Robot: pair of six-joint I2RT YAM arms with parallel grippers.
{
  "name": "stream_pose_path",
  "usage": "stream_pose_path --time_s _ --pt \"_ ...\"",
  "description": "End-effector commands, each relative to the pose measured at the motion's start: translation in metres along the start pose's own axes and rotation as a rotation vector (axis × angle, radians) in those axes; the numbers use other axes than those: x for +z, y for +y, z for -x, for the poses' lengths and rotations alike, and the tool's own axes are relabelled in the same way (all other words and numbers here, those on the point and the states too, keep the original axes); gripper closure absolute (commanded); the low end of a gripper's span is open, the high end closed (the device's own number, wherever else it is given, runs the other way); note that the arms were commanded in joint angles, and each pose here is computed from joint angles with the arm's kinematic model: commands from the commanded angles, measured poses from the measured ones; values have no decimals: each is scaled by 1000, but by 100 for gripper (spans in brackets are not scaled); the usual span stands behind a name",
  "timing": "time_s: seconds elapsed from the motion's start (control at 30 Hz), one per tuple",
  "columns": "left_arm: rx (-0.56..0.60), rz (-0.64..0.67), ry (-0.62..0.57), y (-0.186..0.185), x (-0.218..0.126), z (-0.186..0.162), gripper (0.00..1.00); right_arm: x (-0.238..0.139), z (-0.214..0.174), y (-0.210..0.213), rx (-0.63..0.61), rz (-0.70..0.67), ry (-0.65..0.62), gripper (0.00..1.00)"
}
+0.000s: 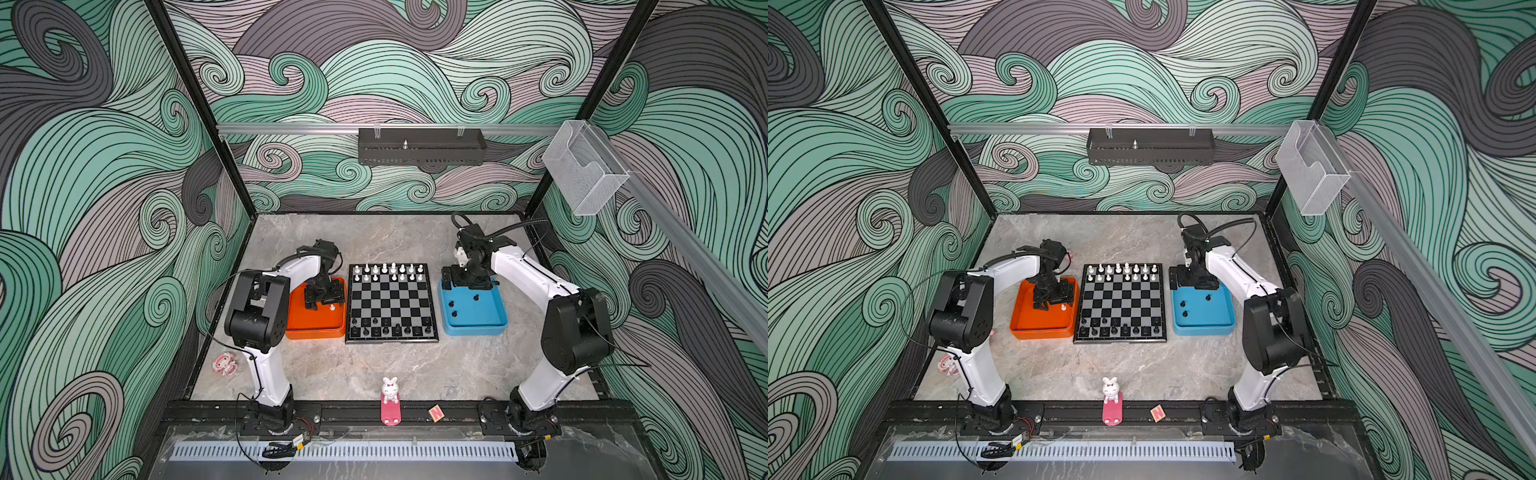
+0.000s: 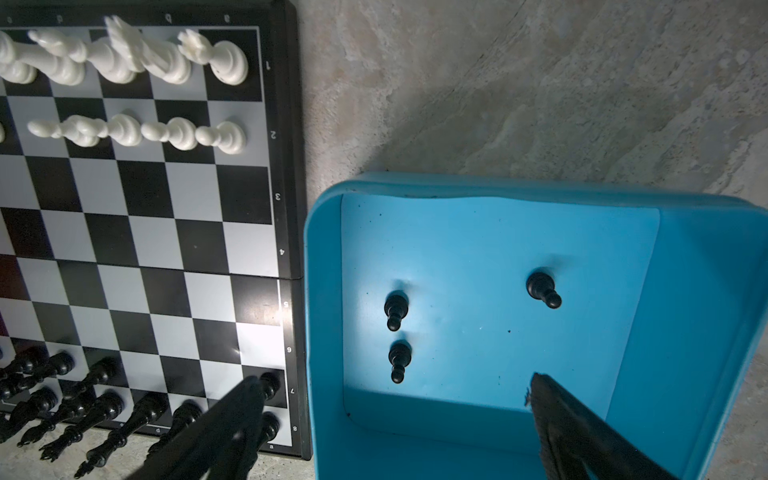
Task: Set up the chess pieces on the board
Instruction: 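Close the left gripper on the white pawn in the orange tray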
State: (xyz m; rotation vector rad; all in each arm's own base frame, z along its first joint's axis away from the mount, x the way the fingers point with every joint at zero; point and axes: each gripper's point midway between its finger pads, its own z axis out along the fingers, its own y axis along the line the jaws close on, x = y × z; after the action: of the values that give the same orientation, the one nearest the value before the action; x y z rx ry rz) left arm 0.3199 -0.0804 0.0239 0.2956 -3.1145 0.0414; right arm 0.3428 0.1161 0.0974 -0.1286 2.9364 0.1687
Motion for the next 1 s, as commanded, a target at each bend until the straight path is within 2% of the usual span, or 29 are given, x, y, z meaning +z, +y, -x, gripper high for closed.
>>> stream_pose_path --time_s 0.0,0.23,0.3,0.97 --pt "-6 11 -27 -2 -3 10 26 -4 -2 -3 2 4 -10 0" --pt "-1 11 -17 -3 -1 8 59 -2 -2 -2 5 7 -2 0" --pt "1 11 -12 -3 -1 7 65 -2 -3 -3 8 6 -1 0" --pt "30 24 -18 -4 -14 2 77 1 -4 -3 11 6 8 0"
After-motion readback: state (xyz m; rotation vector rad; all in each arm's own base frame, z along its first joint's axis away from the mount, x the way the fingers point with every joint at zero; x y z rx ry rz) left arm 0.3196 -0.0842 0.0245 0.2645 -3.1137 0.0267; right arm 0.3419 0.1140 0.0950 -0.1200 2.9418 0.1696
